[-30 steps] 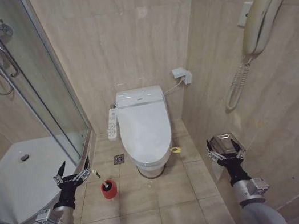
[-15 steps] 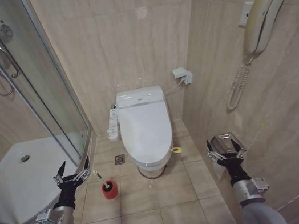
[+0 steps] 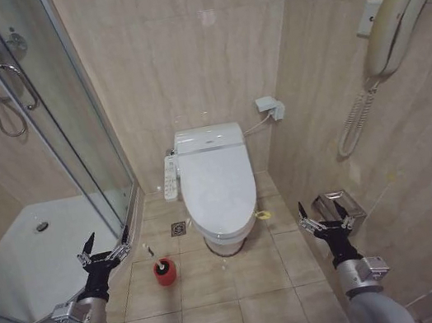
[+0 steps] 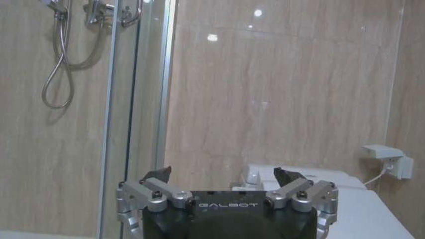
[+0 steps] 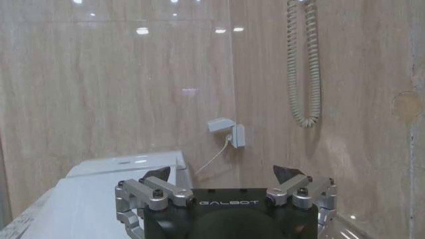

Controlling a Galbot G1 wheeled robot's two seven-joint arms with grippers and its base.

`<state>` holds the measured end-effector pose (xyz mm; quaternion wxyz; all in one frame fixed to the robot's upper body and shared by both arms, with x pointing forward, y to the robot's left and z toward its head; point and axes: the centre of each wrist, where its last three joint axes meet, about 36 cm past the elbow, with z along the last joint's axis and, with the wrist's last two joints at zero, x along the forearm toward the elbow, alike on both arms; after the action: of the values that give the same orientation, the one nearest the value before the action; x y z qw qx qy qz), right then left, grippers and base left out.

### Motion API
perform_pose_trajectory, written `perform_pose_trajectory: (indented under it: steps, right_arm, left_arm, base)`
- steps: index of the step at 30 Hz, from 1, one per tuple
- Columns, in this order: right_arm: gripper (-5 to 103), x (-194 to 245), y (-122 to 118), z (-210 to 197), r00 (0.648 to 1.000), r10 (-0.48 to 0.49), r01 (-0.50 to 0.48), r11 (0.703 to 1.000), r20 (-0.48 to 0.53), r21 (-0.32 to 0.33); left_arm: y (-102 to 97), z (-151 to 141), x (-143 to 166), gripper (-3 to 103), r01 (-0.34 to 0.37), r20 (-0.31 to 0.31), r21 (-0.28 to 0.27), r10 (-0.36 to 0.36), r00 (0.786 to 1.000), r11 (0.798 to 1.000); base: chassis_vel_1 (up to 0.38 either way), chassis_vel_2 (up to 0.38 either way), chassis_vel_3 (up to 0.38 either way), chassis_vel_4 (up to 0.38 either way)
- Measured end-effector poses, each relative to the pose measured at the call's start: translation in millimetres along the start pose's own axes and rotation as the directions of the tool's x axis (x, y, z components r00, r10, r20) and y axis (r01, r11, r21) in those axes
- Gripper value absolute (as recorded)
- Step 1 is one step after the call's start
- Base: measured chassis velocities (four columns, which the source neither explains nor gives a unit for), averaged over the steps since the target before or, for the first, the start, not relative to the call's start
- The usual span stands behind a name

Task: Open the toilet lid, clean the toilet bowl with a toilet brush, close the toilet lid, and flush.

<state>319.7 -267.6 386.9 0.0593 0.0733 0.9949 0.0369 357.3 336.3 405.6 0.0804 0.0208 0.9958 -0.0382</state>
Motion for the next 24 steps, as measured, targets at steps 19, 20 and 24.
perform_pose_trajectory:
  steps: [19,20,24]
  right_arm:
    - [100,0.0,0.1,0.0,1.0,0.0,0.0,1.0,0.0,0.0]
    - [100,0.0,0.1,0.0,1.0,0.0,0.0,1.0,0.0,0.0]
    - [100,0.0,0.1,0.0,1.0,0.0,0.0,1.0,0.0,0.0]
  left_arm:
    - [0.1,0.0,0.0,100,0.0,0.0,0.0,0.0,1.0,1.0]
    - [0.1,0.0,0.0,100,0.0,0.0,0.0,0.0,1.0,1.0]
    - [0.1,0.0,0.0,100,0.0,0.0,0.0,0.0,1.0,1.0]
  base:
    - [0.02,0.013,-0.018,-0.015]
    - [0.0,0.0,0.0,0.0]
    - [0.0,0.0,0.0,0.0]
